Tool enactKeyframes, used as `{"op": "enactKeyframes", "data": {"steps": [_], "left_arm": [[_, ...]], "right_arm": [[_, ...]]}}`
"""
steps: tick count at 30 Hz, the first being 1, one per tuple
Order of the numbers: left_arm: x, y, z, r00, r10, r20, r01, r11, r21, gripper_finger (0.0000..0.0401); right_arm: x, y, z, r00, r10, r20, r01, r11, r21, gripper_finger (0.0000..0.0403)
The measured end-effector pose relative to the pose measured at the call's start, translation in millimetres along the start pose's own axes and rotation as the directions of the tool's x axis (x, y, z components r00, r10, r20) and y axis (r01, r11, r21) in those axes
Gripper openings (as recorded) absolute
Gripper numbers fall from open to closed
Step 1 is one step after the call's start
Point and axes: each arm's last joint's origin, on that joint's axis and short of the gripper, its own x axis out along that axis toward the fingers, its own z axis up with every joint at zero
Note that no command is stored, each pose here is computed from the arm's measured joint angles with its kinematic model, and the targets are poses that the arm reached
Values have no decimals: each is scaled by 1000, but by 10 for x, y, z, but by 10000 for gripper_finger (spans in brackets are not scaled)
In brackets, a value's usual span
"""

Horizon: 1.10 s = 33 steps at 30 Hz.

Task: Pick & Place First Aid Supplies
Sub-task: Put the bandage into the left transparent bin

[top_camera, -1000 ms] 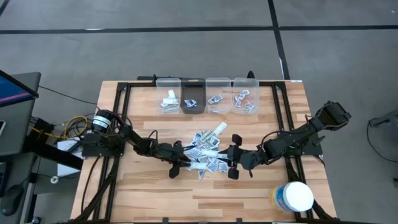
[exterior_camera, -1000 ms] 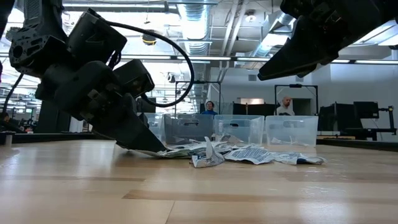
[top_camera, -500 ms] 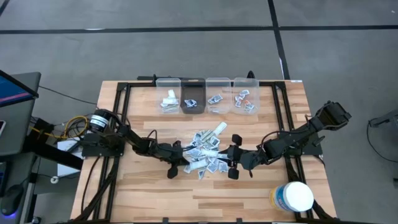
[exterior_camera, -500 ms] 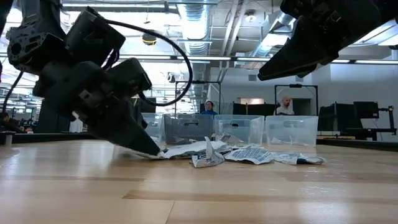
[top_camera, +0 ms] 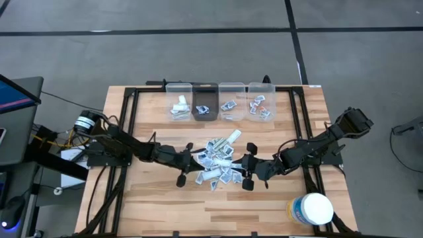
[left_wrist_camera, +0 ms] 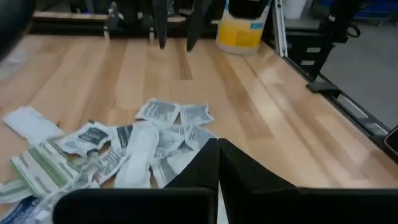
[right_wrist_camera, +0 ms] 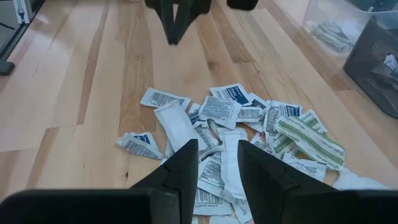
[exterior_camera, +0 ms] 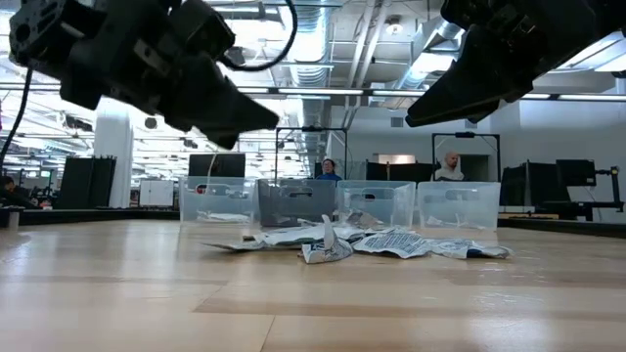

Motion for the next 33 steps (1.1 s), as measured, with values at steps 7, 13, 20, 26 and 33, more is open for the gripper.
{"op": "enactKeyframes", "data": {"steps": [7, 13, 20, 26, 33], "left_arm": [[-26, 7, -89, 993, 8, -117, 2, 996, 84, 9], [78, 2, -103, 991, 9, -137, 10, 991, 134, 53], [233, -8, -169, 985, -21, -174, 58, 976, 210, 107], [234, -35, -262, 966, -89, -241, 156, 949, 274, 110], [229, -31, -283, 961, -86, -261, 185, 906, 380, 107]], "right_arm": [[0, 0, 1, 1000, 1, 0, -1, 1000, 0, 107], [0, 1, 0, 1000, 1, 0, -1, 999, 34, 107], [0, -1, -3, 1000, 0, -3, 0, 999, 32, 107], [0, -4, -12, 1000, -3, -12, 3, 1000, 27, 107], [0, -5, -13, 1000, -3, -13, 4, 1000, 30, 107]]}}
